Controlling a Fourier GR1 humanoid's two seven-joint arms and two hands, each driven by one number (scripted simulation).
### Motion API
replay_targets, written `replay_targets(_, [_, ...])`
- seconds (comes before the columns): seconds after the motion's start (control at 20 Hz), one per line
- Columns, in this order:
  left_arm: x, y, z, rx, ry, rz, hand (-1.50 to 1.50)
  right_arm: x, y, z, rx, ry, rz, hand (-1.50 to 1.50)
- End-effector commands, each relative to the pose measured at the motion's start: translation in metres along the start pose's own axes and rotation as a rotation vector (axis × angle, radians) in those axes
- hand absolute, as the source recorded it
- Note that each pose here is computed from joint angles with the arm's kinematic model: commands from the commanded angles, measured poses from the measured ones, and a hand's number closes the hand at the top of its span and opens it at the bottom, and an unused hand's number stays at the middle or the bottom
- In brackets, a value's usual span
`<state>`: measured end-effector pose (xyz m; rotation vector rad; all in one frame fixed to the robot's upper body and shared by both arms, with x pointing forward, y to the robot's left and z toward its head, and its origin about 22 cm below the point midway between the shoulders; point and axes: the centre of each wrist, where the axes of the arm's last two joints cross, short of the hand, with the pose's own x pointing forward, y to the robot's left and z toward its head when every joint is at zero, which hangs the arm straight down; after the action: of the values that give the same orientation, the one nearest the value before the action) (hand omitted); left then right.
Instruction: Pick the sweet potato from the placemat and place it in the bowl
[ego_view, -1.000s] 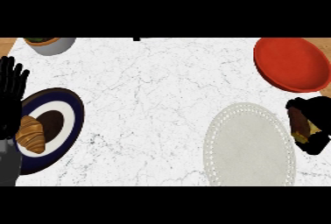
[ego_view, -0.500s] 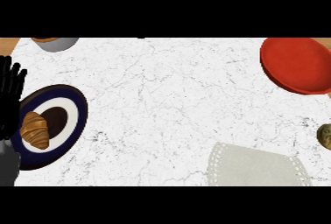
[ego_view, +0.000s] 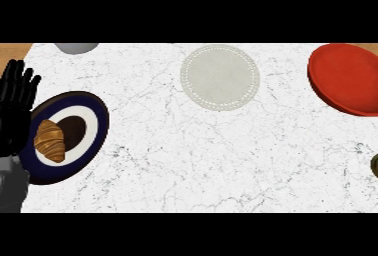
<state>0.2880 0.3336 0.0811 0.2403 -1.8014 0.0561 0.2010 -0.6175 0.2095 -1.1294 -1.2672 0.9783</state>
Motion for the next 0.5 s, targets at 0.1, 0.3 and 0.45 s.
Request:
replay_targets(0.1, [-0.002, -0.015, 0.001, -0.038, 0.006, 0.021, 0.00, -0.016, -0.034, 0.023, -0.144, -0.147, -0.175, 1.50])
replay_targets(0.3, [0.003, -0.010, -0.007, -0.048, -0.001, 0.005, 0.00, -0.014, -0.043, 0.017, -0.153, -0.198, -0.330, 1.50])
replay_targets(0.45, [0.004, -0.018, -0.011, -0.042, -0.026, 0.005, 0.00, -0.012, -0.050, 0.015, -0.127, -0.225, -0.370, 1.50])
